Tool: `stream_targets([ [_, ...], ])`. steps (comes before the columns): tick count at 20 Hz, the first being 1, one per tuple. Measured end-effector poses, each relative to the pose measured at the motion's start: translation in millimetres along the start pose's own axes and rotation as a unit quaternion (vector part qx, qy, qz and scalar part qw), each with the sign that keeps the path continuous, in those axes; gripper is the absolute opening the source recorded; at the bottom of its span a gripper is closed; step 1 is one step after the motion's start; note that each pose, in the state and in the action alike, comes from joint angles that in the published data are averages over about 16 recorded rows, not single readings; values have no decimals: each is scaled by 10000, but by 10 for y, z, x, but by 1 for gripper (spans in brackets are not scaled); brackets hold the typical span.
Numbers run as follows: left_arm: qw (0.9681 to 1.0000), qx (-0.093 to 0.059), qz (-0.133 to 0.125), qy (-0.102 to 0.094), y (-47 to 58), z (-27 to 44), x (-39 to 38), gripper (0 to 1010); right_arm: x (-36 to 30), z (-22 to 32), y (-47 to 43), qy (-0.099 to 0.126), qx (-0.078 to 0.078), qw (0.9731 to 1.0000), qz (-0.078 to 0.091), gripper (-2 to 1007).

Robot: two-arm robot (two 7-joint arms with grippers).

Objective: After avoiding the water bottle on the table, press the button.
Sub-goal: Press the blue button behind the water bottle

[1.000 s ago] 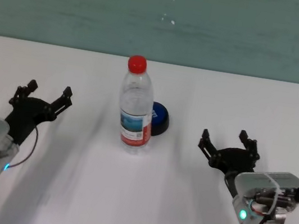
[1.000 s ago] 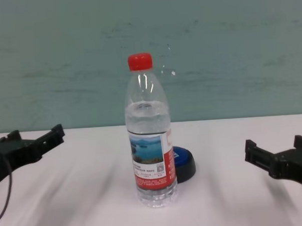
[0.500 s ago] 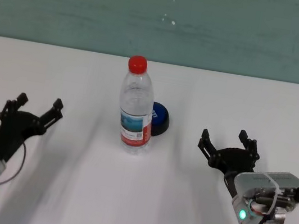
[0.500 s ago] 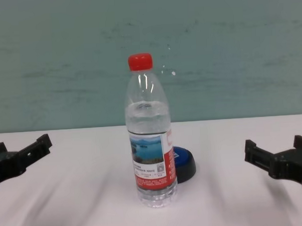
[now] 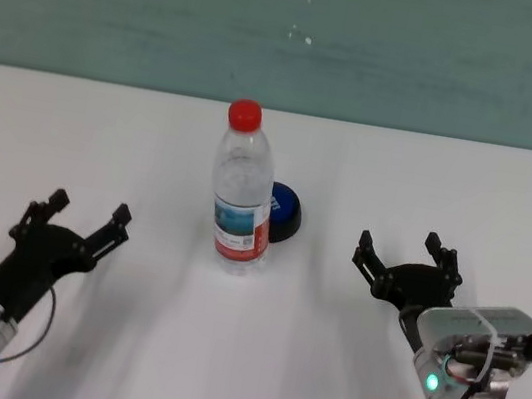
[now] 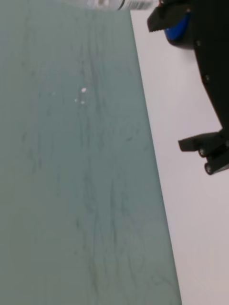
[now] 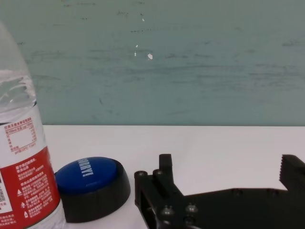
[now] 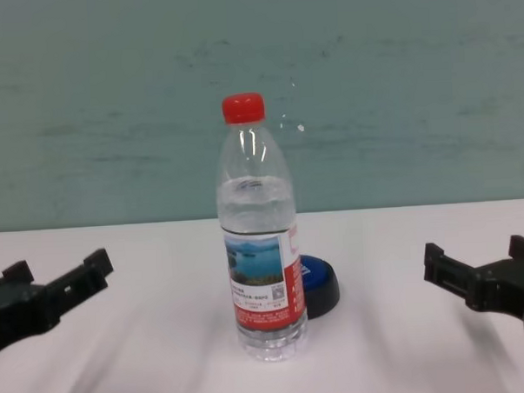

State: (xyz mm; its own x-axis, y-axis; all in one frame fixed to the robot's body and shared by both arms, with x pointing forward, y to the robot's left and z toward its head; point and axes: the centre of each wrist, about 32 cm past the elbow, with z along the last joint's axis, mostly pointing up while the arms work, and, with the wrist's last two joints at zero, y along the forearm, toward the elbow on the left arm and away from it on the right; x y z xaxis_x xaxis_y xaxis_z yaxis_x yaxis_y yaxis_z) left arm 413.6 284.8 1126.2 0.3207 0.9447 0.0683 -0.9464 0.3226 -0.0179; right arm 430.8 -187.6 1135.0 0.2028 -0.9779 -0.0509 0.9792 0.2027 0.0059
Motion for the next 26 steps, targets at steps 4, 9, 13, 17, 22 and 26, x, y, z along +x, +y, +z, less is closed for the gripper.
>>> stream_targets([
  [4, 9999, -33, -138, -4, 37, 8, -66, 1010, 0, 0, 0, 0, 0, 10000, 0, 1004],
  [9, 9996, -66, -274, -17, 49, 12, -144, 1010, 0, 0, 0, 0, 0, 10000, 0, 1004],
  [13, 9993, -82, -356, -28, 49, 14, -195, 1010, 0, 0, 0, 0, 0, 10000, 0, 1004],
  [17, 9991, -91, -402, -40, 46, 16, -230, 1010, 0, 0, 0, 0, 0, 10000, 0, 1004],
  [22, 9990, -97, -428, -50, 45, 18, -252, 1010, 6, 6, 2, -6, -7, 10000, 32, 1004],
  [26, 9990, -103, -434, -53, 46, 19, -257, 1010, 23, 21, 16, -13, -22, 9999, 106, 1004],
])
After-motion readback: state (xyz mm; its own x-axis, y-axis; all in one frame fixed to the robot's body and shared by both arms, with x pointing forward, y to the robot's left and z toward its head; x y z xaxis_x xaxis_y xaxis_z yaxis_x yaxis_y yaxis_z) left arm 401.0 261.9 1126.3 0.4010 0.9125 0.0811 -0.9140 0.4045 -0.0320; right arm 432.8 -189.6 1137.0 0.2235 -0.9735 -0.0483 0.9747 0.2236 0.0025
